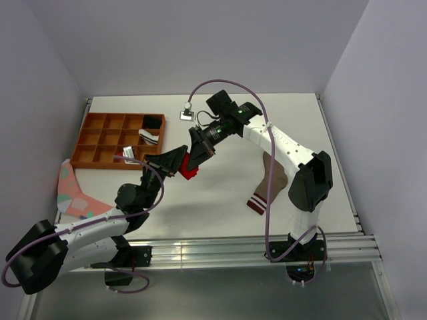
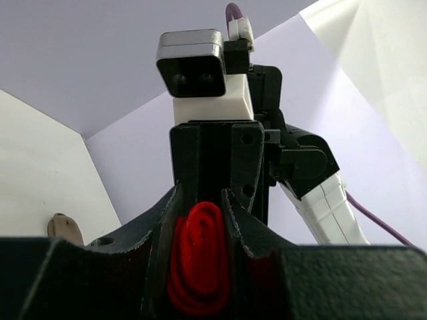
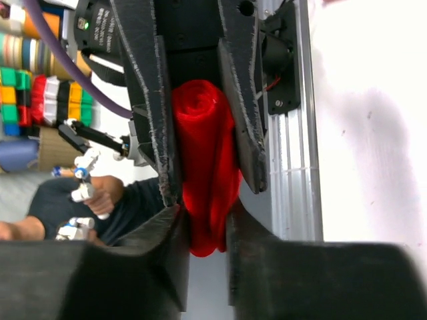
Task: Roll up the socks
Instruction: Pick up the sock at the center of the board.
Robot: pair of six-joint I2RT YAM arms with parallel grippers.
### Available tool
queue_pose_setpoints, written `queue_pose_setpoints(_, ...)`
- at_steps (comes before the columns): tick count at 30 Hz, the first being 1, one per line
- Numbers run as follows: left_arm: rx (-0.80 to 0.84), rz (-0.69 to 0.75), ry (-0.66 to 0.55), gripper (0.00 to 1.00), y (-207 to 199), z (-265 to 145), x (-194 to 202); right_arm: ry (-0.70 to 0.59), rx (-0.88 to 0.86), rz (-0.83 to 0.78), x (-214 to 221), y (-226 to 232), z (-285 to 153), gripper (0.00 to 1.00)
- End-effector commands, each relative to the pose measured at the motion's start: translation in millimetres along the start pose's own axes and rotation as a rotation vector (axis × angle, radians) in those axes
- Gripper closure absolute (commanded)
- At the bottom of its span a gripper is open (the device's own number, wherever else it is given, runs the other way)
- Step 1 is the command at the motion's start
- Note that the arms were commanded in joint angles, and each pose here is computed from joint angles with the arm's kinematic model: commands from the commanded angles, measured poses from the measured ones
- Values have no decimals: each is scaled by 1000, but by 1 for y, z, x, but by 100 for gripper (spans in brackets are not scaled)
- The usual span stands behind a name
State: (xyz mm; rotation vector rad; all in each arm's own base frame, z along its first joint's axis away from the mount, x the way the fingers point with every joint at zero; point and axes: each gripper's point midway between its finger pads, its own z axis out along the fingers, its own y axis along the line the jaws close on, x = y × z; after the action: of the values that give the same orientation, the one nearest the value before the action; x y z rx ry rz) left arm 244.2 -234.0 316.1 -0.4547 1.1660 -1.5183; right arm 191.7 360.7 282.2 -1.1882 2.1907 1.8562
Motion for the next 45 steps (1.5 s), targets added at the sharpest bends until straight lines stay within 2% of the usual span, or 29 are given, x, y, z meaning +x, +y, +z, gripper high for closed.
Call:
queue_pose_setpoints(1,29,3,-5,100,-10,4,-3,-8,8,-74,-1,28,-3,86)
queue_pose_setpoints(2,15,6,-2,100,-7,4,-2,-12,27,-75,-2,25,-4,95)
queue_pose_setpoints(4,15,11,-6,98,-8,3,-4,-18,47,-90,-3,25,-5,100)
queue_pose_setpoints(5,7,15,-10,88,-9,3,-6,-22,68,-94,-4,22,-5,100)
queue_pose_setpoints(7,-10,28,-20,81,-8,3,-9,-27,84,-98,-5,22,-6,100)
queue_pose_setpoints(8,-19,35,-37,73,-8,1,-14,-30,93,-97,-5,20,-7,100)
queue_pose_setpoints(13,-24,76,-55,67,-14,-1,-23,-34,119,-99,-7,17,-7,100)
queue_pose_setpoints(16,-19,81,-55,57,-17,-2,-24,-34,133,-99,-9,14,-7,100)
queue_pose_setpoints(20,-33,85,-61,50,-14,-6,-27,-41,152,-111,-12,13,-9,100)
queue_pose_setpoints(35,-90,98,-33,49,1,-24,-26,-70,204,-122,-22,10,-16,100)
queue_pose_setpoints(45,-71,98,52,47,1,-25,-8,-73,206,-118,-23,10,-16,100)
